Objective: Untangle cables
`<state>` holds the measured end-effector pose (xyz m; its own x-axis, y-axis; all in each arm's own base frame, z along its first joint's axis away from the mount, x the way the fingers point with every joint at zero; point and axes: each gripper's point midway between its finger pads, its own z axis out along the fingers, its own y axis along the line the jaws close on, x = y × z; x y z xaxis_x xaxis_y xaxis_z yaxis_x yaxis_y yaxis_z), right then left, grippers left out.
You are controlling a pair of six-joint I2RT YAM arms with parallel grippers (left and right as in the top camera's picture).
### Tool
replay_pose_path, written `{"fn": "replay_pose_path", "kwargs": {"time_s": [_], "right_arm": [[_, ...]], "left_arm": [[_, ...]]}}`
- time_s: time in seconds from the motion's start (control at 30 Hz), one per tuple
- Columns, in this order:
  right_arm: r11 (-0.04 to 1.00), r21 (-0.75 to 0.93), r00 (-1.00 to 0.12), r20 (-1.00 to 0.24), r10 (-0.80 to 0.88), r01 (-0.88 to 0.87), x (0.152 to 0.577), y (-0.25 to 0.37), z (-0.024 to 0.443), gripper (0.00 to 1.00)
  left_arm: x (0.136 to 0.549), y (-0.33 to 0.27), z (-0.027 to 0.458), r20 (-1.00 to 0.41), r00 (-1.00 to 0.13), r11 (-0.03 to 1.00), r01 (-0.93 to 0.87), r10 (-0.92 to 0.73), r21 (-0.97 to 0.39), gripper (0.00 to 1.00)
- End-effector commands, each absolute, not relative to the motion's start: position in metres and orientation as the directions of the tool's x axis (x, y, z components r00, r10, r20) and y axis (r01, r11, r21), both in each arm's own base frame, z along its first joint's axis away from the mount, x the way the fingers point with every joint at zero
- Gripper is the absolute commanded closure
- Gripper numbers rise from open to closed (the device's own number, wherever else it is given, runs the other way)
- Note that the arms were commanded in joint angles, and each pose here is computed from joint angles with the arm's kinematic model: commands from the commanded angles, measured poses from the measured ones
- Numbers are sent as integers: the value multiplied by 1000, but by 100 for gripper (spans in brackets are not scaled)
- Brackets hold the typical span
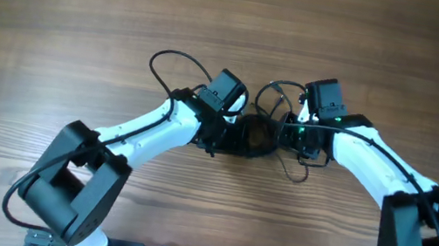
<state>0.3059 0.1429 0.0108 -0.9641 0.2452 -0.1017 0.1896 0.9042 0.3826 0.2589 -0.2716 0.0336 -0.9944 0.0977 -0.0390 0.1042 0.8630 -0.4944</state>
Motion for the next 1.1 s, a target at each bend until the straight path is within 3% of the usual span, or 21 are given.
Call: {"fn": "replay_pose_path", "kwargs": {"time_s": [0.0, 0.4, 0.57, 0.83, 1.03, 1.07], "right_arm": [[911, 356, -962, -88, 257, 211, 303, 140, 0, 55], [909, 361, -961, -97, 257, 207, 306, 141, 1, 59], [910, 360, -962, -98, 255, 204, 306, 141, 1, 59], [910, 360, -962, -96, 257, 207, 306, 141, 1, 61], [905, 362, -958, -89, 273, 224, 305, 140, 1, 63], [900, 363, -954, -83, 289, 241, 305, 140, 1, 63]], "left_arm": [[257, -280, 21, -23, -995, 871, 96, 97, -482, 53], [255, -282, 10, -49, -993, 896, 122, 112, -427, 58], [267, -269, 5, -72, -997, 936, 19, -7, -353, 65], [271, -273, 6, -7, -976, 905, -200, -218, -375, 64], [271, -274, 6, 20, -957, 885, -275, -289, -377, 64], [271, -274, 6, 20, -957, 885, -275, -288, -376, 71]]}}
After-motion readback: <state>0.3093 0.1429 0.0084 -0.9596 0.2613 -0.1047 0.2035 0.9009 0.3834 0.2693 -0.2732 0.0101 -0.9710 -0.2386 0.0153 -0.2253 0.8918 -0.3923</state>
